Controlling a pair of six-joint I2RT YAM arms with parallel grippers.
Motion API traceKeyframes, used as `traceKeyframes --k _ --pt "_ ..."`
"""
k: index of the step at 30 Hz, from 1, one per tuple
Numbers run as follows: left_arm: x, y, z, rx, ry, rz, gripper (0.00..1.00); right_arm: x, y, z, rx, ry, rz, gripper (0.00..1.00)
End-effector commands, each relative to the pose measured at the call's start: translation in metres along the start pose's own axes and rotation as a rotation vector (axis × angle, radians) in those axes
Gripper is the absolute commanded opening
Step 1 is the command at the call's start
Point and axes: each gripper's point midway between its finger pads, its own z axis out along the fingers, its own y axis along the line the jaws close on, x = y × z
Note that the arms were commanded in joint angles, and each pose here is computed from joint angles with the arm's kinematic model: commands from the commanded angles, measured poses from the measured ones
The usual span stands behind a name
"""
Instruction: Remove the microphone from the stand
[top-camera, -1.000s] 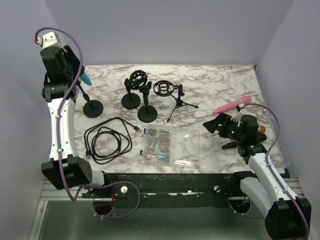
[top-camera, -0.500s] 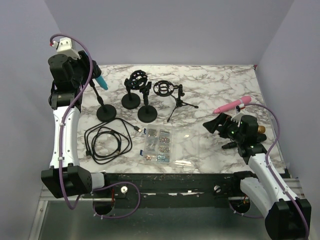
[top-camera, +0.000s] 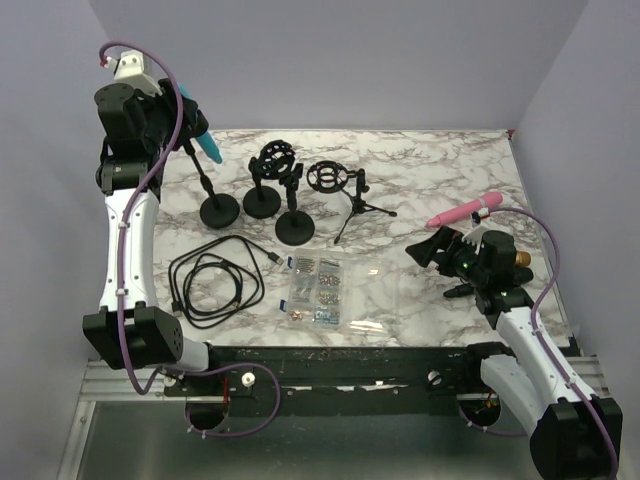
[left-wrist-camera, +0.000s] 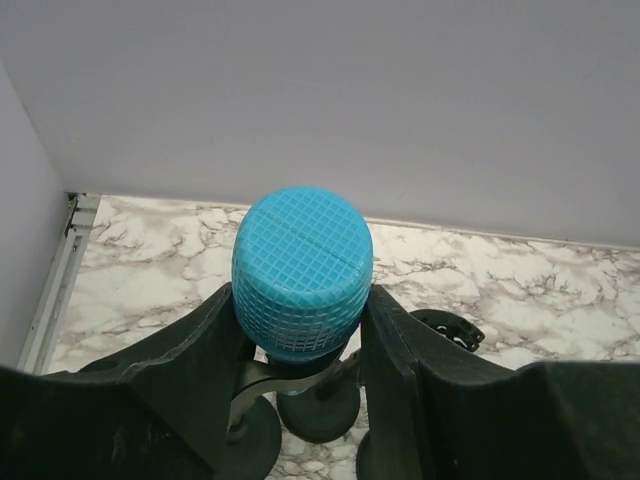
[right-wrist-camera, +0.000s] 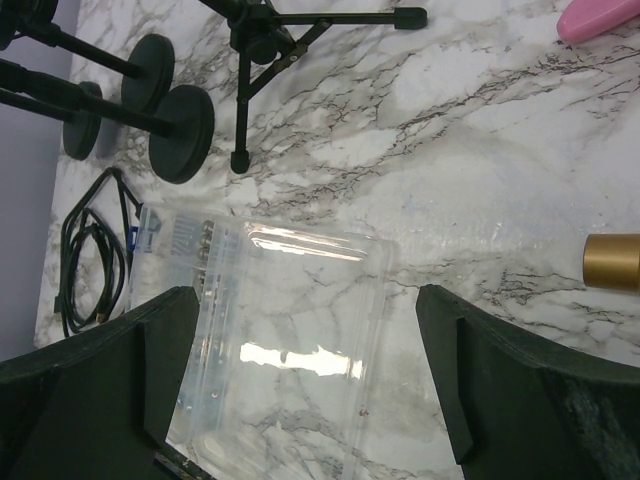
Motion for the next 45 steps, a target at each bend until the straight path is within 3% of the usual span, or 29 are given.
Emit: traceKeyframes --k 1,12,45 --pt "-0.026 -0.021 0.004 0.086 -0.073 0.011 0.0 0.002 -0.002 0.0 -0.001 -0.008 0.001 1.0" --pt "0.054 -0.016 -0.022 0.056 0.058 -0.076 0.0 0.004 -0.004 0.004 0.001 0.013 -0.003 1.0" --pt "0.072 -0.049 -0.097 0.085 0.176 -0.187 0.0 0.011 -0.003 0.007 -0.02 0.052 0.002 1.0"
